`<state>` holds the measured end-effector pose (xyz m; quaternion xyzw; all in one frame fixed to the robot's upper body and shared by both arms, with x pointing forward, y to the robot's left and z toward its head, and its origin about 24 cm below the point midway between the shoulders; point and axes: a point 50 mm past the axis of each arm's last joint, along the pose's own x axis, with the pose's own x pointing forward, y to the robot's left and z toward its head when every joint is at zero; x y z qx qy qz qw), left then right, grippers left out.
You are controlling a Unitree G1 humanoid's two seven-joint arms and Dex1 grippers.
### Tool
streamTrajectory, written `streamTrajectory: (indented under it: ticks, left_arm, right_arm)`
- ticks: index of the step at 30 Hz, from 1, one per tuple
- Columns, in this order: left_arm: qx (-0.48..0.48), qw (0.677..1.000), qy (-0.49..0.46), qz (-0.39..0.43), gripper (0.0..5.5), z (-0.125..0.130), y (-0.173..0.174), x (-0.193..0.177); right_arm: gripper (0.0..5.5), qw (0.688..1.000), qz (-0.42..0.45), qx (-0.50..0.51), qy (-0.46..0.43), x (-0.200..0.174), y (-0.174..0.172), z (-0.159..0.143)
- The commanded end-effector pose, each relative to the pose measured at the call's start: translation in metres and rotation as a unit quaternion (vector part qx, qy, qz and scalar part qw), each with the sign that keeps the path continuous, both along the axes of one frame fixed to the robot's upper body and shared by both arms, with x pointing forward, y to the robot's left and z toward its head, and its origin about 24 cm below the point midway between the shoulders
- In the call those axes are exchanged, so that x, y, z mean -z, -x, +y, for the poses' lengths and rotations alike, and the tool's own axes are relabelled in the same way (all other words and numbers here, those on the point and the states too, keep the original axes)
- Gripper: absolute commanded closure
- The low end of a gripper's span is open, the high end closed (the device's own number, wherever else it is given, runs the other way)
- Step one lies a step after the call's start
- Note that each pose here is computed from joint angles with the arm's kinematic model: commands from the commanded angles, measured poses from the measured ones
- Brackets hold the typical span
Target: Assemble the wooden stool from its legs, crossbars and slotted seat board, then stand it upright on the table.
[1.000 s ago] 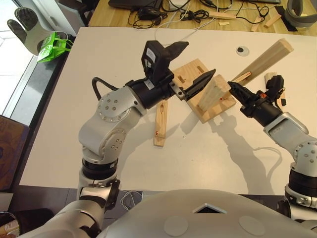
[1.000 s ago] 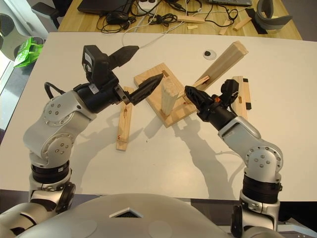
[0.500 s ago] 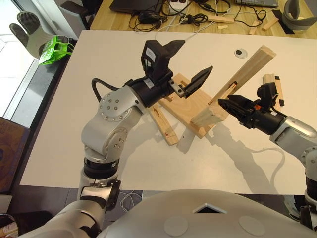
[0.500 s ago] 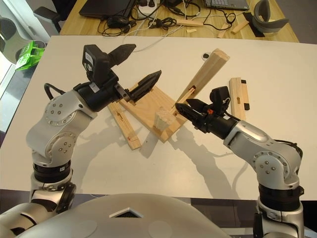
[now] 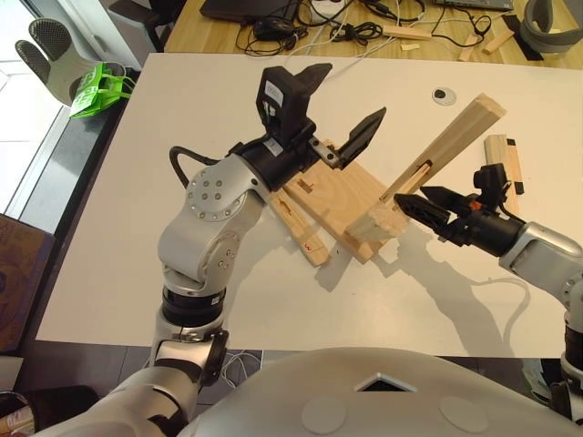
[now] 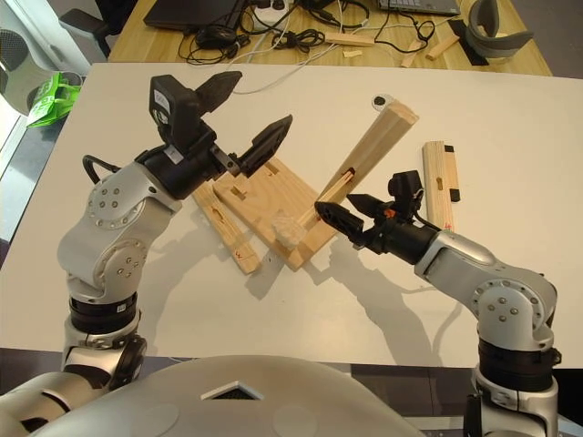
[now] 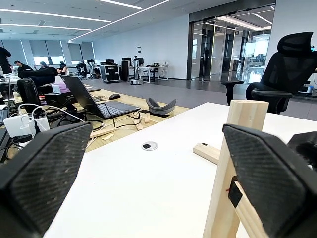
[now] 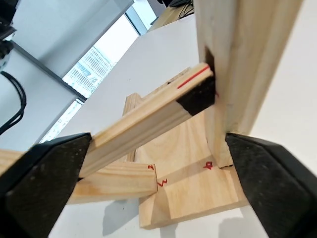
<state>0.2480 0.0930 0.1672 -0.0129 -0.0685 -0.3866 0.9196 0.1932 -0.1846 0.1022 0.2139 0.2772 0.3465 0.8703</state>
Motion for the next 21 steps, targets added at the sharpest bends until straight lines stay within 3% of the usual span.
streamTrajectory:
  ticks: [1, 6, 12, 16, 21]
  left_arm:
    - [-0.014, 1.000, 0.000, -0.012, 0.65, 0.000, -0.004, -0.004]
    - [-0.022, 1.000, 0.003, -0.016, 0.65, 0.000, -0.005, -0.004]
    - [-0.027, 0.999, 0.003, -0.018, 0.65, 0.002, -0.006, -0.004]
    - [-0.023, 1.000, 0.004, -0.020, 0.65, 0.000, -0.005, -0.005]
    - [-0.022, 1.000, 0.002, -0.020, 0.65, 0.002, -0.005, -0.006]
  right_arm:
    - [0.12, 0.999, 0.025, -0.013, 0.037, 0.005, 0.008, -0.013]
    - [0.12, 0.999, -0.021, -0.020, 0.014, -0.005, 0.009, -0.021]
    - [1.34, 0.986, -0.128, -0.069, -0.077, -0.053, 0.003, -0.015]
    - [1.95, 0.989, -0.140, -0.042, -0.006, -0.053, -0.019, -0.011]
    - [2.84, 0.985, -0.053, -0.109, 0.121, -0.018, -0.016, -0.008]
